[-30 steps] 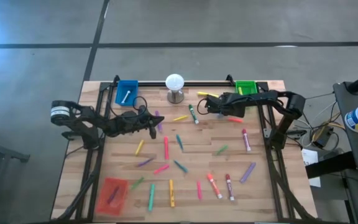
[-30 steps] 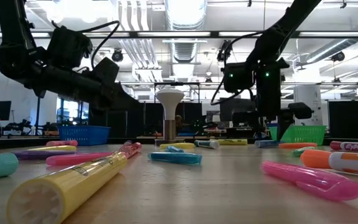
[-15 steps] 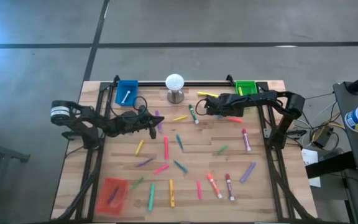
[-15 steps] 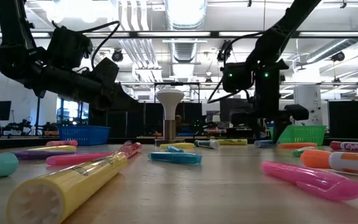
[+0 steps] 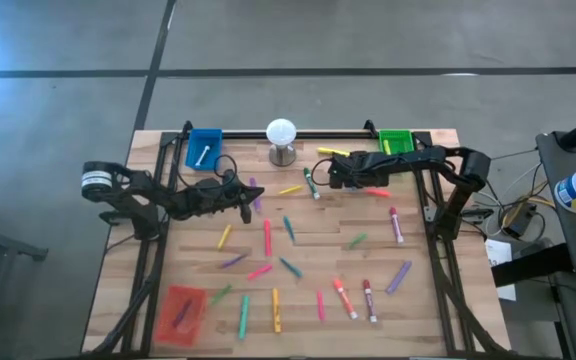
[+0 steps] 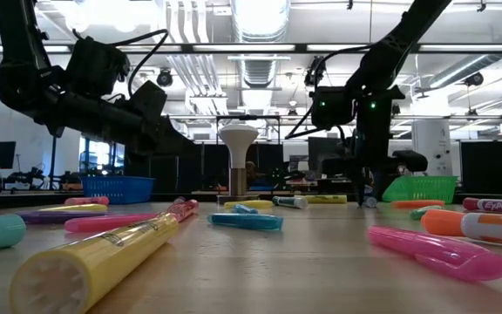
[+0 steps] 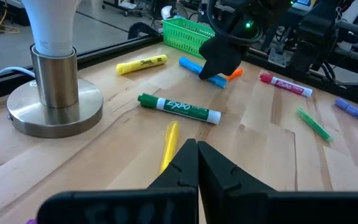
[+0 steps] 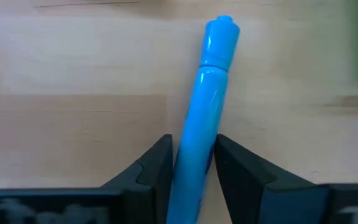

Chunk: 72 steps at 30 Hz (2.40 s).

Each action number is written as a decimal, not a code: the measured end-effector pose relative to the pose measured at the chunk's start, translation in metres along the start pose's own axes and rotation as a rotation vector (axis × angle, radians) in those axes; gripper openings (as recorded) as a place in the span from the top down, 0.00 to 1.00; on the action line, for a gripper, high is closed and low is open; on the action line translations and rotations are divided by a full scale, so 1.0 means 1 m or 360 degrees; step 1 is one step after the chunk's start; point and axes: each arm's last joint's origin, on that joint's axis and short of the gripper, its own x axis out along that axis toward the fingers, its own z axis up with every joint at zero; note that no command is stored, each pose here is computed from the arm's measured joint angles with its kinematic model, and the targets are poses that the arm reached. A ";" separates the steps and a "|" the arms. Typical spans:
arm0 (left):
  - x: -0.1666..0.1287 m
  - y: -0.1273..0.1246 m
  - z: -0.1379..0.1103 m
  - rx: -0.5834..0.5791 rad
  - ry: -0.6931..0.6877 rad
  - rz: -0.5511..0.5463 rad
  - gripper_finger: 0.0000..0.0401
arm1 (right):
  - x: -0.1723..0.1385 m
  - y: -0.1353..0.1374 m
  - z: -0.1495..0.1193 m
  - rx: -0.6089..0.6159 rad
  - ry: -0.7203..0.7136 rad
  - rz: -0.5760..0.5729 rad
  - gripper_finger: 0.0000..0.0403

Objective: Pick & Place Markers
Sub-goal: Put the blue highlighter pen into the green bin

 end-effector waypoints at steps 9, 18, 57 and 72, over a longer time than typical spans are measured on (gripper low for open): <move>0.000 0.000 0.000 -0.0001 0.0000 0.0001 1.00 | 0.011 0.003 -0.004 -0.0092 0.0037 -0.0018 0.78; 0.000 0.000 0.000 -0.0002 -0.0001 0.0000 1.00 | -0.006 0.004 0.003 -0.0156 0.0054 0.0117 0.81; 0.001 0.002 0.001 0.0011 -0.0007 0.0016 1.00 | -0.015 -0.112 0.113 -0.0531 -0.0057 -0.0191 0.81; 0.001 0.003 0.001 0.0010 -0.0001 0.0023 1.00 | 0.002 -0.109 0.110 -0.0562 -0.0003 -0.0316 0.81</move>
